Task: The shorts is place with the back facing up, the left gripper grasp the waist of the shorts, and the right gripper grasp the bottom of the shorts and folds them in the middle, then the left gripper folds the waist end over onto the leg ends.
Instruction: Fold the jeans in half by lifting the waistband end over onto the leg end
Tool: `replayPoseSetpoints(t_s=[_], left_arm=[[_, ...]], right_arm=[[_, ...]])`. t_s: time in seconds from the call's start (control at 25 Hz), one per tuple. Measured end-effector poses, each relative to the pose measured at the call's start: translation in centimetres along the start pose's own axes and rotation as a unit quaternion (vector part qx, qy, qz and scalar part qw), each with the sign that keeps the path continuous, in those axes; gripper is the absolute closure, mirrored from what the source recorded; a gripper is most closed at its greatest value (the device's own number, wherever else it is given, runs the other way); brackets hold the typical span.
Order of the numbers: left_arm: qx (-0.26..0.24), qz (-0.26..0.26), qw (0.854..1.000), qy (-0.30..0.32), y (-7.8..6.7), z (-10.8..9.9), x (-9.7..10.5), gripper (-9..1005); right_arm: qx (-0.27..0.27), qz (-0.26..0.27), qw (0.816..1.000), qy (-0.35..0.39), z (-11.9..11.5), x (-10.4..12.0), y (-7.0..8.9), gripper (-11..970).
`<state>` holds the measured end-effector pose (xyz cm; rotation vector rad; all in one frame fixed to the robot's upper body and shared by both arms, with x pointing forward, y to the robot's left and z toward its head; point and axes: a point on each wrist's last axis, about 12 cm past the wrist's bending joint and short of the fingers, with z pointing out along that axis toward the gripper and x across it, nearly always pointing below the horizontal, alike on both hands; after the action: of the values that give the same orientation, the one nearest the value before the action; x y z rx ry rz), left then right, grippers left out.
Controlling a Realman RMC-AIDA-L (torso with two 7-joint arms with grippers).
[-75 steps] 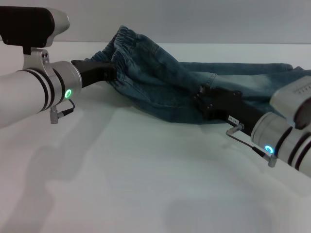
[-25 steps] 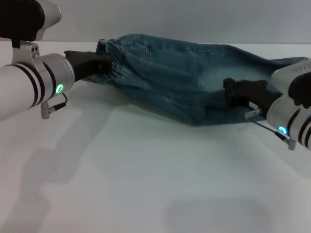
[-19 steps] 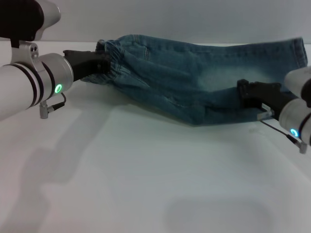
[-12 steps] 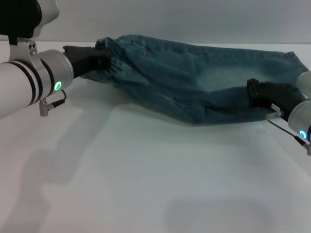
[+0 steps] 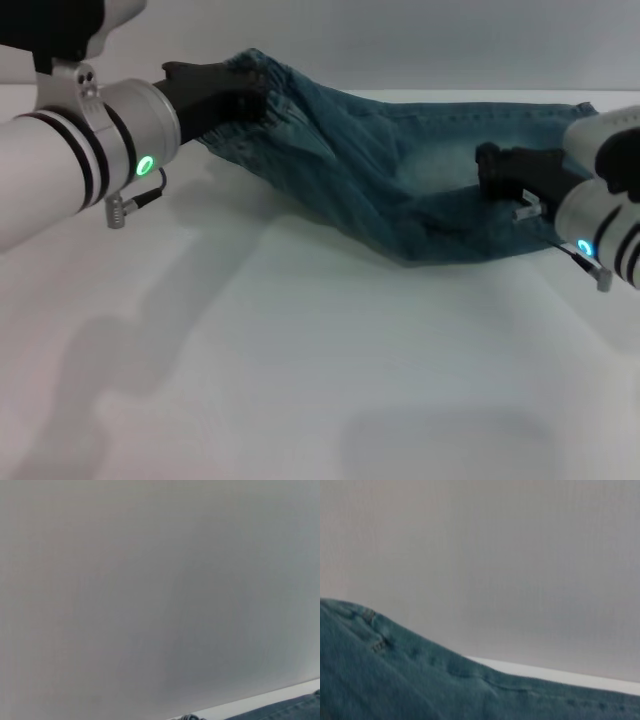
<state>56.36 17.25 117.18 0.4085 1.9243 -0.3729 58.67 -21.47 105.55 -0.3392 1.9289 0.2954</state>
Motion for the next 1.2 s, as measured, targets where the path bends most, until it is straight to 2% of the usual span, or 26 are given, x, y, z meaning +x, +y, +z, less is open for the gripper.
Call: replayPoseSetpoints(t_s=[0.24, 0.36, 0.56, 0.84, 1.04, 1.2], left_arm=[[0.022, 0.012, 1.000, -0.010, -1.6, -0.1, -0.5, 952], [0.029, 0.020, 0.999, -0.017, -2.1, -0.1, -0.8, 953], [0.038, 0.028, 0.998, -0.037, -2.8, -0.3, -1.6, 953], [0.047, 0.040, 0.997, -0.051, -3.5, 0.0, -2.2, 953], [0.055, 0.046, 0.996, -0.054, -4.0, 0.4, -2.5, 952], [0.057, 0.049, 0.996, -0.053, -4.1, 0.6, -2.5, 953]], right_arm=[[-0.022, -0.001, 1.000, -0.005, 2.1, -1.9, 1.3, 960], [-0.041, -0.008, 0.999, 0.005, 3.0, -2.1, 2.4, 960], [-0.084, 0.002, 0.996, 0.017, 3.6, -2.2, 5.0, 959], [-0.161, -0.004, 0.986, 0.033, 3.5, -1.8, 9.9, 959], [-0.179, -0.013, 0.983, 0.040, 3.7, -1.9, 11.4, 959], [-0.163, -0.015, 0.985, 0.048, 3.7, -1.6, 11.0, 959]])
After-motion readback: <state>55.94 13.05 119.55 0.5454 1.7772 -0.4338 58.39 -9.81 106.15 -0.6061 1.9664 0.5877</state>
